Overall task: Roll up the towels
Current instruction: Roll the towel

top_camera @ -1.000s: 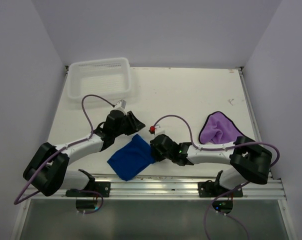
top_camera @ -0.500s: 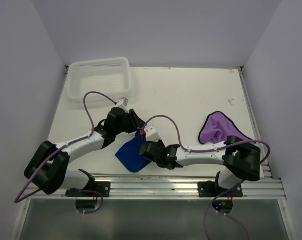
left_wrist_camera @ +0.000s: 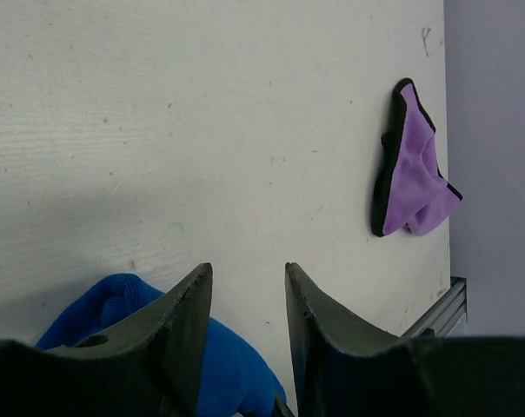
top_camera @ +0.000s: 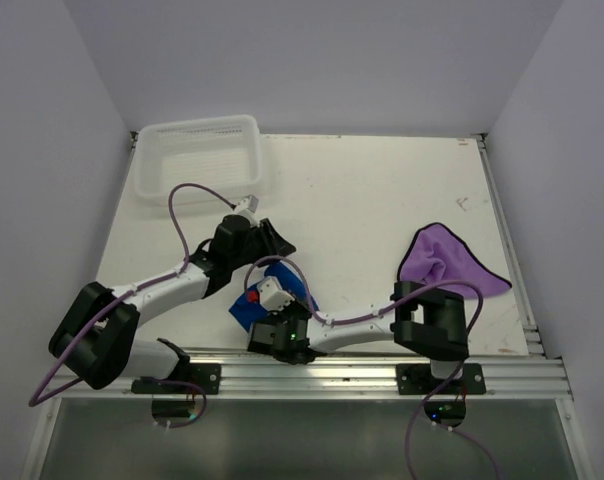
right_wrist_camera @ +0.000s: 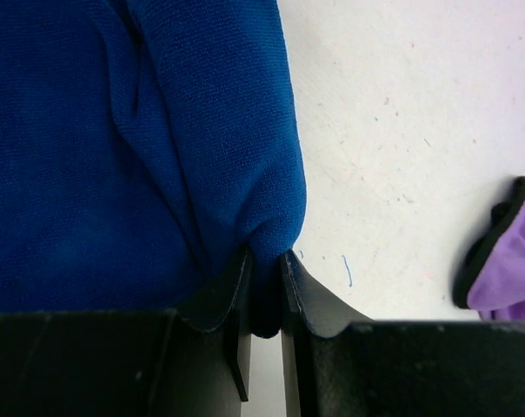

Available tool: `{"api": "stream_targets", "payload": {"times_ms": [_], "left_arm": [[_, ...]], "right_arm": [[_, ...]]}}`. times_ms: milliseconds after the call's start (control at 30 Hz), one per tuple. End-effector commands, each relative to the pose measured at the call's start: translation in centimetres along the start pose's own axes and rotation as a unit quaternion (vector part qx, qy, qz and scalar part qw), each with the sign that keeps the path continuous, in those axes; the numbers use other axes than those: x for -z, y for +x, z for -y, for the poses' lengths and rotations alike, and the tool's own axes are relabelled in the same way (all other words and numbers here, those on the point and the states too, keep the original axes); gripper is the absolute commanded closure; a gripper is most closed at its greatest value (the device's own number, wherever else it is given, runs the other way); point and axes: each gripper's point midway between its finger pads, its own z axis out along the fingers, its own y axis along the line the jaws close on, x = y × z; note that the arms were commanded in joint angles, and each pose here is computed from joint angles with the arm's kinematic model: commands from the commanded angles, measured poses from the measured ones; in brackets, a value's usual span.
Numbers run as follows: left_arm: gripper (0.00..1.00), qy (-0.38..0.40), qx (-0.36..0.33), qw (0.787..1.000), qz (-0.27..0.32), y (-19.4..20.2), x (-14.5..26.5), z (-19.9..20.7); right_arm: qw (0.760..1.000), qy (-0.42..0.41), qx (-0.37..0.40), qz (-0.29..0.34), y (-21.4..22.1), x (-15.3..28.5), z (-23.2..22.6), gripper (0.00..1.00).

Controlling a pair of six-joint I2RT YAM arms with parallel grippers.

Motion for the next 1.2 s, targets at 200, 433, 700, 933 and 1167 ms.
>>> {"api": "stream_targets", "payload": {"times_ms": [200, 433, 700, 933, 1167], "left_arm": [[0.57, 0.049, 0.002, 0.999, -0.002, 0.9, 1.0, 2.2], [0.57, 0.056, 0.014, 0.998, -0.026, 3.9, 1.5, 0.7], [0.57, 0.047, 0.015, 0.998, -0.041, 5.9, 1.6, -0.4], [0.58, -0.008, 0.016, 0.999, -0.039, 7.3, 1.5, -4.0], [0.58, -0.05, 0.001, 0.998, -0.044, 8.2, 1.2, -6.5]], "right_arm": [[0.996, 0.082, 0.033, 0.002, -0.8, 1.2, 0.9, 1.0], [0.995, 0.088, 0.048, -0.003, -1.0, 1.2, -0.1, 1.0], [0.993, 0.098, 0.071, 0.003, -1.2, 1.5, -0.6, 1.0], [0.997, 0.065, 0.042, 0.001, -1.4, 2.0, -1.2, 0.94], [0.999, 0.036, 0.003, 0.011, -2.1, 2.8, -0.8, 0.67]]}}
